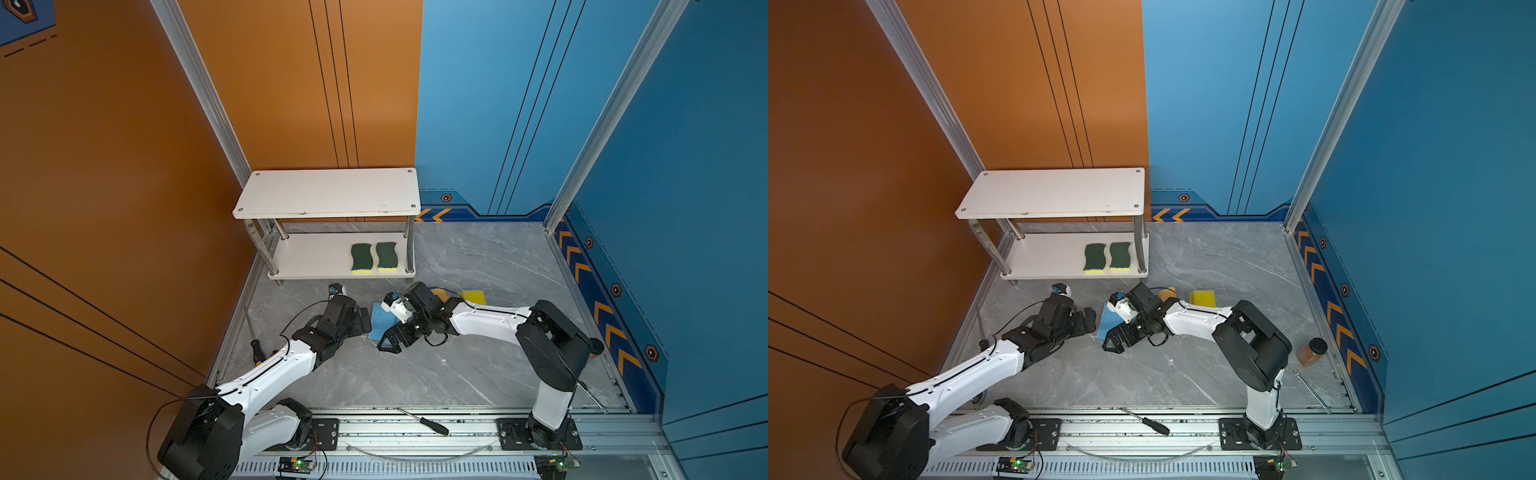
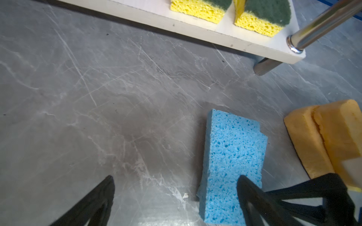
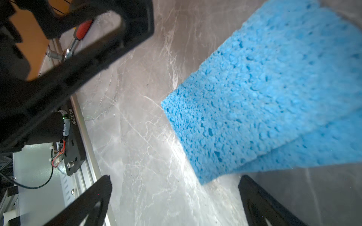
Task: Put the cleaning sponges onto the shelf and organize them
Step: 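Lower the left gripper onto the top blue sponge and close on it, then lift the blue sponge with the left gripper while the right gripper draws back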
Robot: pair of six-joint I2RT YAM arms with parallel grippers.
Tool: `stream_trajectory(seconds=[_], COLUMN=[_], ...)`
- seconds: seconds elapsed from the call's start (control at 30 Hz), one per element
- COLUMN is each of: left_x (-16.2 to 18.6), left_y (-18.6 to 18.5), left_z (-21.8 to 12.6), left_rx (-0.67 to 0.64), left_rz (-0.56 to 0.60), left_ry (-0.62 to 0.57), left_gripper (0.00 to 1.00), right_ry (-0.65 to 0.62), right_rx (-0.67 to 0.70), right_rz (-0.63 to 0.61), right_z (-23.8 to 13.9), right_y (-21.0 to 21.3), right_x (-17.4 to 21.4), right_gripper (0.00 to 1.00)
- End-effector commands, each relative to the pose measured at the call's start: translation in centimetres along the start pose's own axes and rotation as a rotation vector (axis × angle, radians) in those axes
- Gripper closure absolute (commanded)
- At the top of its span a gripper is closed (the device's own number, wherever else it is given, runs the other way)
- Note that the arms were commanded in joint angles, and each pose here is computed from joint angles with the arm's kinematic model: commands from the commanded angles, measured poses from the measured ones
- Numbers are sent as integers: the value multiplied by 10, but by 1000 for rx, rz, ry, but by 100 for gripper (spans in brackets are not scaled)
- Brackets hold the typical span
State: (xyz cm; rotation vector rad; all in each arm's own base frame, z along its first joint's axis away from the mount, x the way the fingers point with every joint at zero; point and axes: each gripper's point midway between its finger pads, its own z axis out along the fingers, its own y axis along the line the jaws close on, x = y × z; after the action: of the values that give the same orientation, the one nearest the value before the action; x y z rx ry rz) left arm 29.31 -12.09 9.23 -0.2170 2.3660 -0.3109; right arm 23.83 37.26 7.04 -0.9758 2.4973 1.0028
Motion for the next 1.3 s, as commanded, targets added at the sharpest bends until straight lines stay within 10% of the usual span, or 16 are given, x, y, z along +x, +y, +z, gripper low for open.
stream_trajectory(seconds=[0.0, 0.6, 1.27], left_x=[-4, 21, 47], left_y=[-22, -73, -75], left_z=[2, 9, 37], left_rx=[82, 155, 16], left_rz=[37, 198, 215], left_ry=[26, 54, 78], left_gripper=[2, 2, 1], right_ry=[-55, -233, -274], right_rx=[3, 45, 79], right_rz=[-7, 59, 119], right_z=[-33, -113, -121], right_y=[0, -30, -52], right_x=[-8, -36, -29], right_gripper=[0, 0, 0])
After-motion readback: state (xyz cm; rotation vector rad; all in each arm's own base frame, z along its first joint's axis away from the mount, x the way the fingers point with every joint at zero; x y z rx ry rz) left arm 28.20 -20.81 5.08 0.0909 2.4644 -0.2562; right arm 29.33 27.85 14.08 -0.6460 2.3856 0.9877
